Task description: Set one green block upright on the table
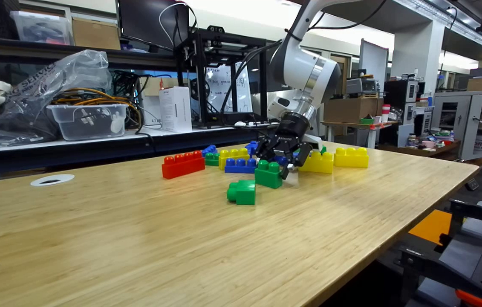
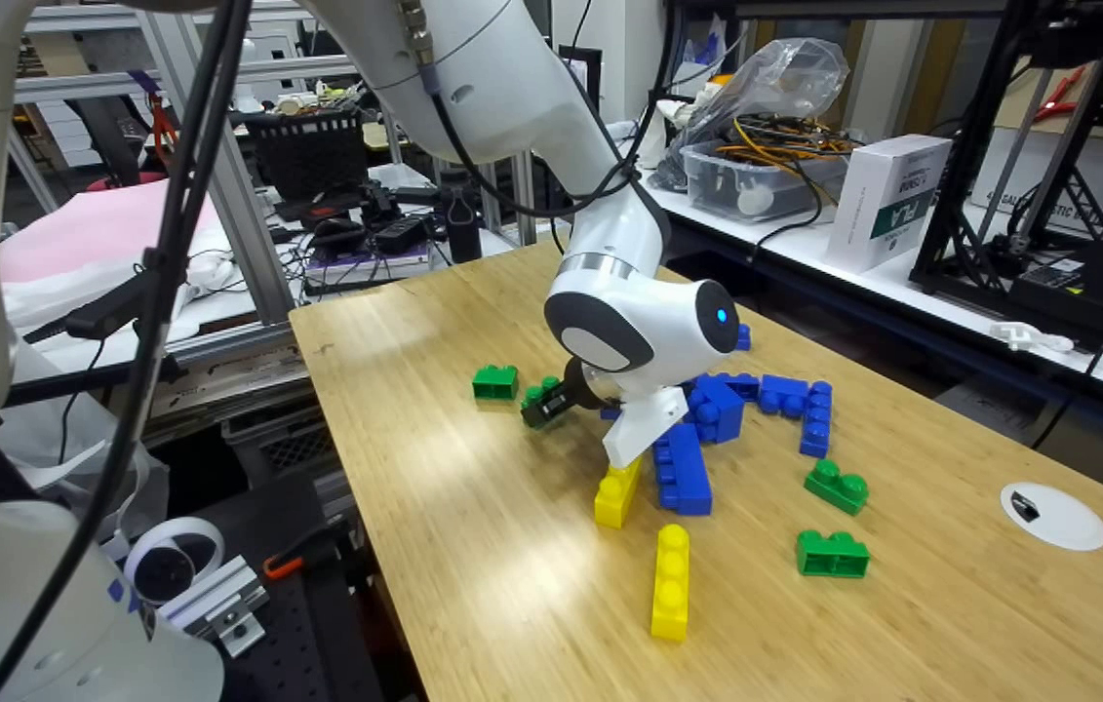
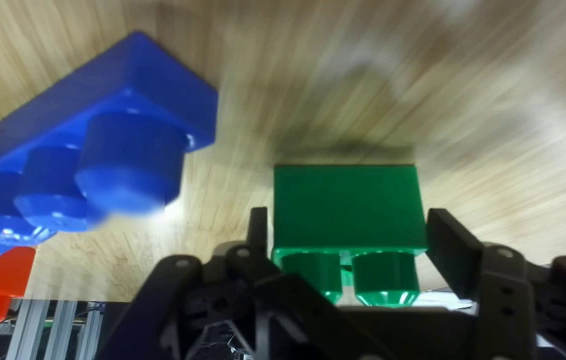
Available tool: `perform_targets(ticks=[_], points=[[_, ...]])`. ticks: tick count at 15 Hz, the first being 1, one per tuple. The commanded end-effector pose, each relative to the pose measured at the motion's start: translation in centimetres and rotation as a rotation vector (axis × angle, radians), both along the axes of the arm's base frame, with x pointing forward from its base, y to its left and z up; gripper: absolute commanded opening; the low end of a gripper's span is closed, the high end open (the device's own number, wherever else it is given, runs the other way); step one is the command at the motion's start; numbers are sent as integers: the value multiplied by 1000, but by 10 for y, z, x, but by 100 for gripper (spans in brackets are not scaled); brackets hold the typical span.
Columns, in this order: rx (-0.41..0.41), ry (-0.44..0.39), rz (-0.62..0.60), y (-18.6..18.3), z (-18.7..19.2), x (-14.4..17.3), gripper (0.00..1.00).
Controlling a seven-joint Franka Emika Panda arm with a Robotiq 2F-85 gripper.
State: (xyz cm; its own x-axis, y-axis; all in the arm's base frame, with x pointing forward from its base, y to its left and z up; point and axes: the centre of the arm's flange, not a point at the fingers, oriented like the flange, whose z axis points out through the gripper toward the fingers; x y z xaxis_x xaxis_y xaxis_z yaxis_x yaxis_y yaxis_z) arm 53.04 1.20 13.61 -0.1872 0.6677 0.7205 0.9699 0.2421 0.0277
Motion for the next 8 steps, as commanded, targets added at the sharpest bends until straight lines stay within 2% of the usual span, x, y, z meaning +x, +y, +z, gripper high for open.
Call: perform_targets(ticks=[1, 8], points=[[28, -15, 15, -4, -6, 2, 100], [1, -18, 1, 0, 2, -5, 100]])
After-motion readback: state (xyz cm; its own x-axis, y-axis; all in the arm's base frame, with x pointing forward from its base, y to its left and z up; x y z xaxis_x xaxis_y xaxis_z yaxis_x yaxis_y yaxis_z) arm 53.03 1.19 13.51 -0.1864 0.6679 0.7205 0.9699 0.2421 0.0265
